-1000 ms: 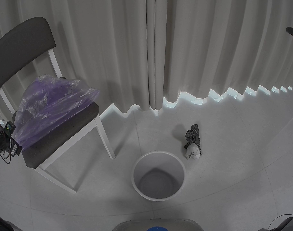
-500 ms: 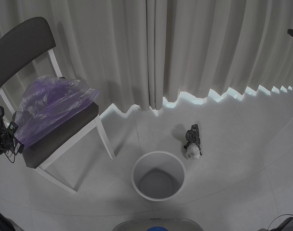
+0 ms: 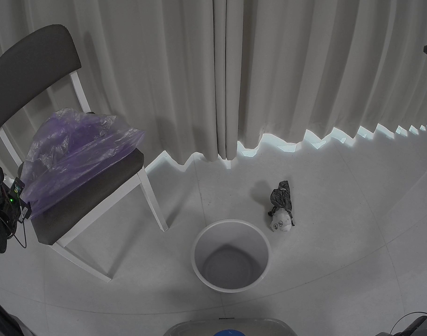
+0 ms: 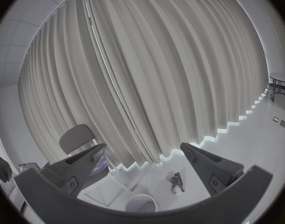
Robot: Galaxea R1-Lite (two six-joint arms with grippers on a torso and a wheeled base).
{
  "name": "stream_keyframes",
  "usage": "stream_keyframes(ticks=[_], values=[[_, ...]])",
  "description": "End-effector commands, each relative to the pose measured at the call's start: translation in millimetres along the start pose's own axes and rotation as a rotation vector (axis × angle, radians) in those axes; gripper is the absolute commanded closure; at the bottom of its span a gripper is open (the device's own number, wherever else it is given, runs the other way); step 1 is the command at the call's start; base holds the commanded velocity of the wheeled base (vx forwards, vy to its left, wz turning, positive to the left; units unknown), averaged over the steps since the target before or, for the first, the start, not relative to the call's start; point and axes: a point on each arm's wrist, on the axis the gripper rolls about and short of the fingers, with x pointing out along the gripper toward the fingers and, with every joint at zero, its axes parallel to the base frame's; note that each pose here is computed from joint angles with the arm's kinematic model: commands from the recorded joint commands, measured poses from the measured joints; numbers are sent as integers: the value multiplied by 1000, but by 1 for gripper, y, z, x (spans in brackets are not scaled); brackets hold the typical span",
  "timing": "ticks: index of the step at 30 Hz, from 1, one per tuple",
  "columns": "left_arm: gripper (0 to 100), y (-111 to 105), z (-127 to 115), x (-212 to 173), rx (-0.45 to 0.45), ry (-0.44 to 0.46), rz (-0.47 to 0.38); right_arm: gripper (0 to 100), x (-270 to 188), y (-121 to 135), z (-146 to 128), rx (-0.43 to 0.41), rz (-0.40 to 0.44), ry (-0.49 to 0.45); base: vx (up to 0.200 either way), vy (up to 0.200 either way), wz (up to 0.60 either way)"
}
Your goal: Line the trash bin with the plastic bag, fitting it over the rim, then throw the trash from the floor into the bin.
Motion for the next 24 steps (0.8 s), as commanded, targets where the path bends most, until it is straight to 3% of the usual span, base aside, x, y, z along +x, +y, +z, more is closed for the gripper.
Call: stream_keyframes(ticks=[1,23,24], values=[[0,-4,-7,1,3,24,-15,0,-7,2,1,-8,6,-10,0,0,0],[0,0,-11,10,-8,36,-6,0,-14,4,3,-22,12,-28,0,0,0],[100,0,-11,10,-7,35,-6,0,-14,4,2,-21,13,-26,0,0,0]])
